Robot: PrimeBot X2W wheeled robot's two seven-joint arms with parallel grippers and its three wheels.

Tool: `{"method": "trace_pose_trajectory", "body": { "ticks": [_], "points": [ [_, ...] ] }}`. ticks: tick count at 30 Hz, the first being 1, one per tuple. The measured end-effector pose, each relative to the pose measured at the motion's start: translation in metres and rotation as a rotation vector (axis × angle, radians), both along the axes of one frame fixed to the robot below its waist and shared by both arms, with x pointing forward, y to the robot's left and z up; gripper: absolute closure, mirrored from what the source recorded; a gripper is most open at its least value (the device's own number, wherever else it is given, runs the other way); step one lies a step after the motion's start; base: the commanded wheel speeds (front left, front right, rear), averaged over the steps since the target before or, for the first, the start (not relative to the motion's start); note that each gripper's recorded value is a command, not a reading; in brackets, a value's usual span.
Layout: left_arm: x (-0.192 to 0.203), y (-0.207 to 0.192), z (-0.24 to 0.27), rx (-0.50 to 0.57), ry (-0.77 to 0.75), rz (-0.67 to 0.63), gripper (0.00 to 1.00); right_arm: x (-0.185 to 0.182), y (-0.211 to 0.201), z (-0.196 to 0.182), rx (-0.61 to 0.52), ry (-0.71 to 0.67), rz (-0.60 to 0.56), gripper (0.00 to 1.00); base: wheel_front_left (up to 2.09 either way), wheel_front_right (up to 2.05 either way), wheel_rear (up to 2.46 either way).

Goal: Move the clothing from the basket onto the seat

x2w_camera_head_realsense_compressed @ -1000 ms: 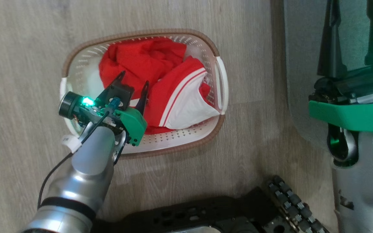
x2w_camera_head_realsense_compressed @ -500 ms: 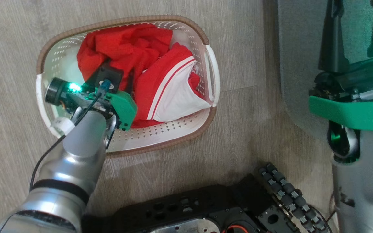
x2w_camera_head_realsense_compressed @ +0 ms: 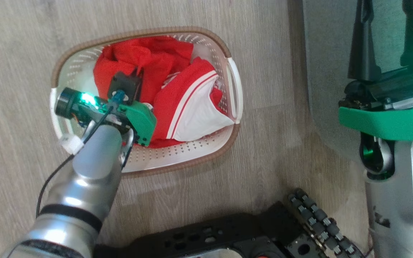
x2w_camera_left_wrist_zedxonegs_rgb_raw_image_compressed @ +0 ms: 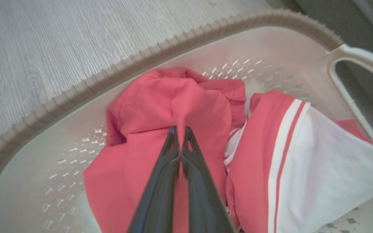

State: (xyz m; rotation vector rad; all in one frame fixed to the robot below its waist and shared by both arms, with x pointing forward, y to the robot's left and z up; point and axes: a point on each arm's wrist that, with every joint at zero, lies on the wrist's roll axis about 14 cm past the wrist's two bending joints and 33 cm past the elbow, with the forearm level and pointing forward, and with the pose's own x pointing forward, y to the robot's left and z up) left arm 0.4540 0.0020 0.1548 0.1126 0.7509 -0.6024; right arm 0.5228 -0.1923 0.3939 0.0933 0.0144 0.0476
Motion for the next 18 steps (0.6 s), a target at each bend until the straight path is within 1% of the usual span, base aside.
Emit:
{"method": "trace_pose_trajectory", "body": {
  "ticks": [9,18],
  "points": [
    [-0.006,0.001,0.063,-0.077,-0.099,0.034,1.0,-0.006,0.008,0.033,0.012,-0.042,0.014,0.0,0.0,0.0,0.0],
    [-0.016,0.006,0.15,-0.161,-0.25,0.056,1.0,-0.045,0.015,0.063,0.024,-0.042,0.023,0.0,0.0,0.0,0.0]
  ]
}}
